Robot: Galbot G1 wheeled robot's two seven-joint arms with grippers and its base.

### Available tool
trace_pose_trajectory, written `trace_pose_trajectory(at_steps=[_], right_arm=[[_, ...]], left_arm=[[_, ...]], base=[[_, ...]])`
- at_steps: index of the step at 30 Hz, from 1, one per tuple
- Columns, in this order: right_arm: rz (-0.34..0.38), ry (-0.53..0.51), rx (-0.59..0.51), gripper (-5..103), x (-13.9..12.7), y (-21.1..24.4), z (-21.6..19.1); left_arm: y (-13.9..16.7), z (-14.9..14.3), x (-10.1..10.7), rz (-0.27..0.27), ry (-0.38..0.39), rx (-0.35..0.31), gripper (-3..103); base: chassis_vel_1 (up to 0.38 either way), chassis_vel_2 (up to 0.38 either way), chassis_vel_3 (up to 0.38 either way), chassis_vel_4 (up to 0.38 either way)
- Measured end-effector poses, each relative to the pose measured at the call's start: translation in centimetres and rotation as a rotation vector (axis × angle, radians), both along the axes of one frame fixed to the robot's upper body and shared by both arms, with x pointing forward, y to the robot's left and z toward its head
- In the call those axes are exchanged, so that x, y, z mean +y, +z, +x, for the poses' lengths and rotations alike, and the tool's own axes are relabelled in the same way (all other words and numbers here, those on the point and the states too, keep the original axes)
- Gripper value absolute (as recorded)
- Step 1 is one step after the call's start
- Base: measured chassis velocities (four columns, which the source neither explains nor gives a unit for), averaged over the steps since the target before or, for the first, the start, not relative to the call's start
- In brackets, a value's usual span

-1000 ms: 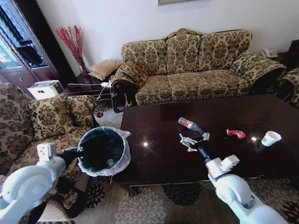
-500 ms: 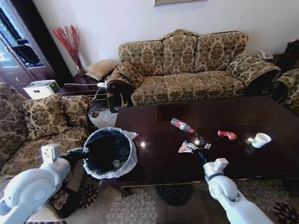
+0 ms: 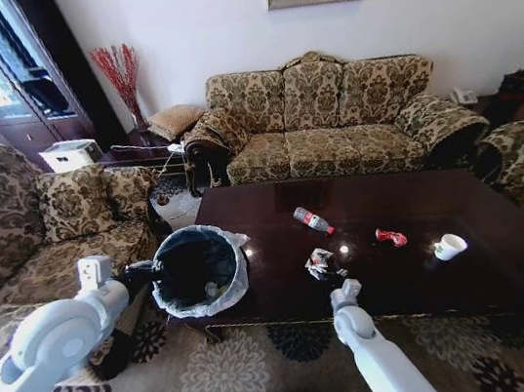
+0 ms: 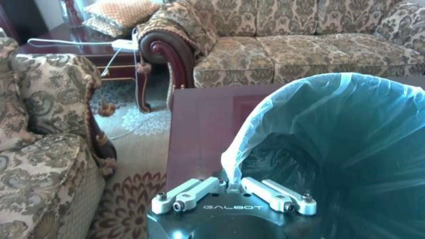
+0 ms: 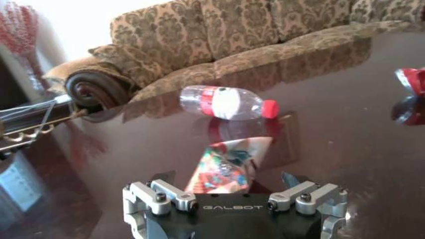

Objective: Move to the front of the table and place the trash on the table into the trash bin.

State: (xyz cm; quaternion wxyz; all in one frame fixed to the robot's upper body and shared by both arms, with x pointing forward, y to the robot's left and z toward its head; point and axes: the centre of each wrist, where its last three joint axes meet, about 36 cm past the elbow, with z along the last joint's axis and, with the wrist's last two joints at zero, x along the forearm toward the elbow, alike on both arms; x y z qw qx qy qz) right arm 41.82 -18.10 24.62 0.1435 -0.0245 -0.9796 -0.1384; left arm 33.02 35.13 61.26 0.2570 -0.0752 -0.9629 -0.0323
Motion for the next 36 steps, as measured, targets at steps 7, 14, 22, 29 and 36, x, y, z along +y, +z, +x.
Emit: trace_pose_trajectory(at_steps=[7, 14, 22, 29, 36], right_arm=[[0.002, -0.022, 0.024, 88, 0.2, -0.2, 1.0], [0.032, -0.034, 0.053, 61, 0.2, -0.3, 1.3], [0.038, -0.037, 0.055, 33, -0.1, -0.1, 1.2], [0.042, -0.041, 0.008, 7, -0.9, 1.2, 0.6], [0.023, 0.095, -0.315, -1, -1.5, 6.8, -1.3]], left_arm=[[0.0, 0.0, 0.0, -0.002, -0.003, 0.0, 0], [-0.1, 0.0, 0.0, -0.01, -0.004, 0.001, 0], [-0.1, 0.0, 0.1, -0.014, -0.002, 0.0, 0], [-0.2, 0.1, 0.1, -0.015, -0.005, 0.002, 0], [-0.1, 0.3, 0.1, -0.004, -0.009, 0.002, 0]], base=[[0.0, 0.0, 0.0, 0.0], [0.0, 0.0, 0.0, 0.0], [0.0, 0.0, 0.0, 0.0], [0.0, 0.0, 0.0, 0.0], [0.0, 0.0, 0.0, 0.0]])
